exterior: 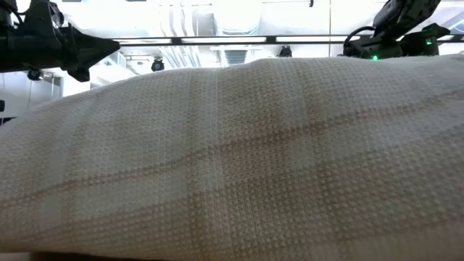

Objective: Build produce basket
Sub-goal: Put the pink peach into the blue basket

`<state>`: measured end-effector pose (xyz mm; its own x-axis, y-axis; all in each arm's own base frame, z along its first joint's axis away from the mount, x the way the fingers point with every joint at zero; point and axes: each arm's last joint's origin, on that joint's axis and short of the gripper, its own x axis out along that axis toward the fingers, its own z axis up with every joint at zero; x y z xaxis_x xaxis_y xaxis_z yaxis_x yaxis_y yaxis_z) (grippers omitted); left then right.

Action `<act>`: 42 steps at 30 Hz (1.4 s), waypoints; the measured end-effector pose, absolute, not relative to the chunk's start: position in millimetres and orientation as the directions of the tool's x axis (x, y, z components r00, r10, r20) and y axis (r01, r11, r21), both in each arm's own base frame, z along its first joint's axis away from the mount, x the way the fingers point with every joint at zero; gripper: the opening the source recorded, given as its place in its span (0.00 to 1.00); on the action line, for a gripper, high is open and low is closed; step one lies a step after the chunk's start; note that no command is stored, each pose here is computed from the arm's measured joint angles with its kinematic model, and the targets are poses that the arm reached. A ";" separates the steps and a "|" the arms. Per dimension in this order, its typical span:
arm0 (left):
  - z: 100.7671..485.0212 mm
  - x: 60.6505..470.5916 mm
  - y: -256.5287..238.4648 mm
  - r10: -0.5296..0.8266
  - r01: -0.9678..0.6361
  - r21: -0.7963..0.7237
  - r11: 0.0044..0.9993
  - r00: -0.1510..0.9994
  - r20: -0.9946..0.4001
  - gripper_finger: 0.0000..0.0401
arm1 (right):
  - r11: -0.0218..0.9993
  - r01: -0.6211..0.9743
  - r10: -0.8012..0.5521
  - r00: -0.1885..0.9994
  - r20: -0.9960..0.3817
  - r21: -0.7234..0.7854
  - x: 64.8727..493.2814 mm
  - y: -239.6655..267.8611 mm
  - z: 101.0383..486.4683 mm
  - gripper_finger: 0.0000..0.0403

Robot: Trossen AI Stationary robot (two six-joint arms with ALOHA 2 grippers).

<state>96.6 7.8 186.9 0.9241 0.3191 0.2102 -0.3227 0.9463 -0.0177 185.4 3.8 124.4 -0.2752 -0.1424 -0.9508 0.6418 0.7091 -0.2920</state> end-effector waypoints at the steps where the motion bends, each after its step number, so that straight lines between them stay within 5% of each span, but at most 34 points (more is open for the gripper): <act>1: 187.1 96.5 7.8 0.319 -0.323 -0.018 0.946 0.924 0.212 0.00 | 0.709 0.642 -0.142 -0.275 -0.951 -0.291 185.5 3.7 124.3 0.91; 9: 187.0 96.6 7.8 0.319 -0.323 -0.018 0.946 0.924 0.212 0.00 | 0.709 0.644 -0.141 -0.271 -0.952 -0.288 185.0 3.7 123.6 0.88; 25: 186.9 96.7 7.8 0.319 -0.323 -0.017 0.946 0.924 0.210 0.00 | 0.709 0.643 -0.148 -0.265 -0.953 -0.289 185.4 3.5 123.0 0.60; 42: 186.8 96.7 7.7 0.319 -0.323 -0.017 0.946 0.924 0.209 0.00 | 0.714 0.639 -0.144 -0.263 -0.954 -0.284 185.7 3.7 123.3 0.58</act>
<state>96.7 7.7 186.8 0.9244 0.3190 0.2093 -0.3227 0.9464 -0.0170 185.7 3.7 123.3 -0.2630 -0.1445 -0.9539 0.6392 0.7145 -0.2845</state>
